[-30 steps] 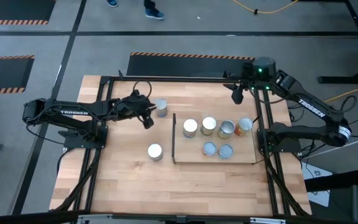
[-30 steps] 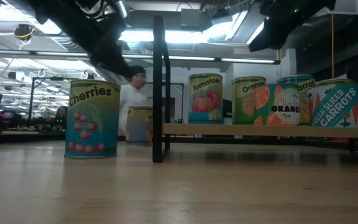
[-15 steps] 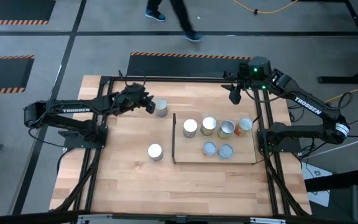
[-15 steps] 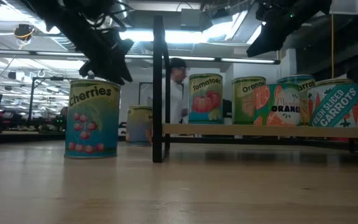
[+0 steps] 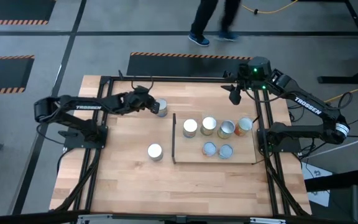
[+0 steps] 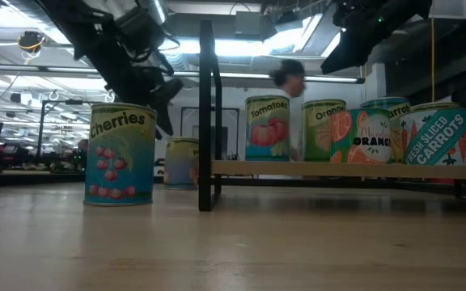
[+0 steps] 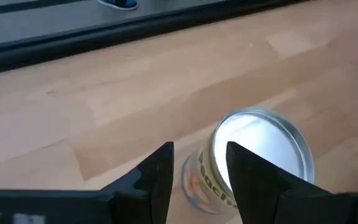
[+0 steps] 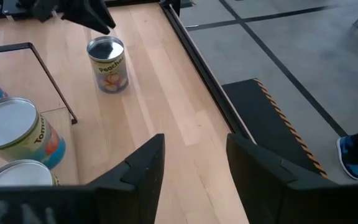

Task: Pick and place cans onto a shelf
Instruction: Put the canned peaches on the shelf

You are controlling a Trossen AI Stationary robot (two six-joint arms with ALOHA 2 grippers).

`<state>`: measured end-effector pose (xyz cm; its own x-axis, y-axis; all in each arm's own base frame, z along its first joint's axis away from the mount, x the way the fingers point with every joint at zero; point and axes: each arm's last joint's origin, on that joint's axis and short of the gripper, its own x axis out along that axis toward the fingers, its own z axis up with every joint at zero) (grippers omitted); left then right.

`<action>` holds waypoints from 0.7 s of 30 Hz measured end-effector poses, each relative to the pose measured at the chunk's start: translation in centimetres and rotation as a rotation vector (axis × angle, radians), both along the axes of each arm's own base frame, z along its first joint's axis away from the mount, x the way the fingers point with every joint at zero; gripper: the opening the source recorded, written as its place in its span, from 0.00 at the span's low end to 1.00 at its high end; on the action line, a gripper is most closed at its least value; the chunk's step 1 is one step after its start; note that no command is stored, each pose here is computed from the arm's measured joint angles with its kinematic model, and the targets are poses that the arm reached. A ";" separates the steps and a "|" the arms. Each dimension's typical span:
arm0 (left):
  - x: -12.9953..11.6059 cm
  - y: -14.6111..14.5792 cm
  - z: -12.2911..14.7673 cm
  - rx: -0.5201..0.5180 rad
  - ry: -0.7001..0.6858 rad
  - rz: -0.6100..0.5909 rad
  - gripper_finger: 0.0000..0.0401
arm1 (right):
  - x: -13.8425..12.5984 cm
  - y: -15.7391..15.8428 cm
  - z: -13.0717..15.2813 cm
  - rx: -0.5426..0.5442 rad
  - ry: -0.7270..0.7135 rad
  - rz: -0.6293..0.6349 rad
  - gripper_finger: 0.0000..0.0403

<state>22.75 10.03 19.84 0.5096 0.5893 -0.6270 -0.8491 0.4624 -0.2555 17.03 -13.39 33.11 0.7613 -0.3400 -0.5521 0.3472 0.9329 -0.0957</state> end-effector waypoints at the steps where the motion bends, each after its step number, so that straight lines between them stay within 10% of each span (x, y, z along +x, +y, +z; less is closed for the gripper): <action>1: 0.1 0.0 -0.1 -0.001 0.003 0.000 0.35 | 0.0 0.0 0.0 0.000 0.000 0.000 0.44; 21: 0.7 0.0 -1.2 -0.092 -0.007 -0.022 0.29 | 0.0 0.0 0.0 0.001 0.000 0.000 0.44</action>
